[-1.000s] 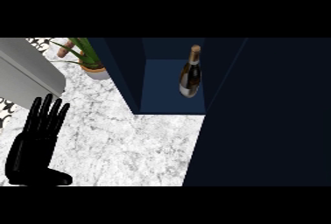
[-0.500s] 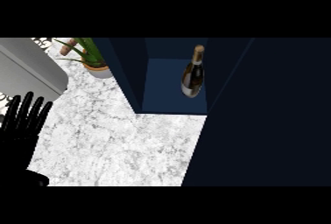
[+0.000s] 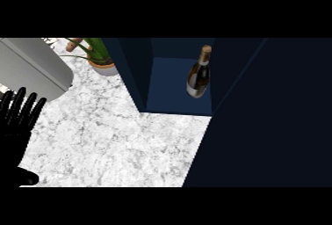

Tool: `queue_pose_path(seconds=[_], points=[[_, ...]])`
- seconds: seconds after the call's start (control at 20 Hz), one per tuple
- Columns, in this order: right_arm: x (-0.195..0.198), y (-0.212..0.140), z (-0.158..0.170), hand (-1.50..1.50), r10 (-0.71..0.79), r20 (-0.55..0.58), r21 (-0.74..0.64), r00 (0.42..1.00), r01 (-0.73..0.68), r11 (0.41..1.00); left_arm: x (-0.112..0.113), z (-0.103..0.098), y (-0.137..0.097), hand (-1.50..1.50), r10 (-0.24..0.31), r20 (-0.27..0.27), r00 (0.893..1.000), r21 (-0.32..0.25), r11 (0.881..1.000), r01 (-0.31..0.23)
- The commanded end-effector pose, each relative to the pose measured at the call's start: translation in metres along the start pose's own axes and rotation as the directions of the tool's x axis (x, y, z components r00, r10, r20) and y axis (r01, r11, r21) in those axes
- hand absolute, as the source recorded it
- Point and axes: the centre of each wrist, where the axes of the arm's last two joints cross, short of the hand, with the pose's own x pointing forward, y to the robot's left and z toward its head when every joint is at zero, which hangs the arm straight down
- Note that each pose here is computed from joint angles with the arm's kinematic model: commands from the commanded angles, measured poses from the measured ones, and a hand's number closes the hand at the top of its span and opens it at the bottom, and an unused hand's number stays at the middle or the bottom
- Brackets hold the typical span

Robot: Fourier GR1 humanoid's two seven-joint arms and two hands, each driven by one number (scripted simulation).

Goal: Pick up the wine, place it into the cabinet and close the cabinet

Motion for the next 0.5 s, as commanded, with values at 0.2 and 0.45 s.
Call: queue_pose_path(seconds=[0.2,0.45], points=[[0.012,0.015,-0.044,1.5,-0.217,0.07,0.039,0.974,0.215,0.976,0.007,-0.008,0.008,-1.5,-0.004,0.005,1.0,-0.021,1.0,0.004],[0.024,0.018,-0.106,1.5,-0.235,0.074,0.022,0.969,0.234,0.972,-0.001,-0.003,0.01,-1.5,-0.002,-0.018,1.0,-0.006,1.0,0.001]])
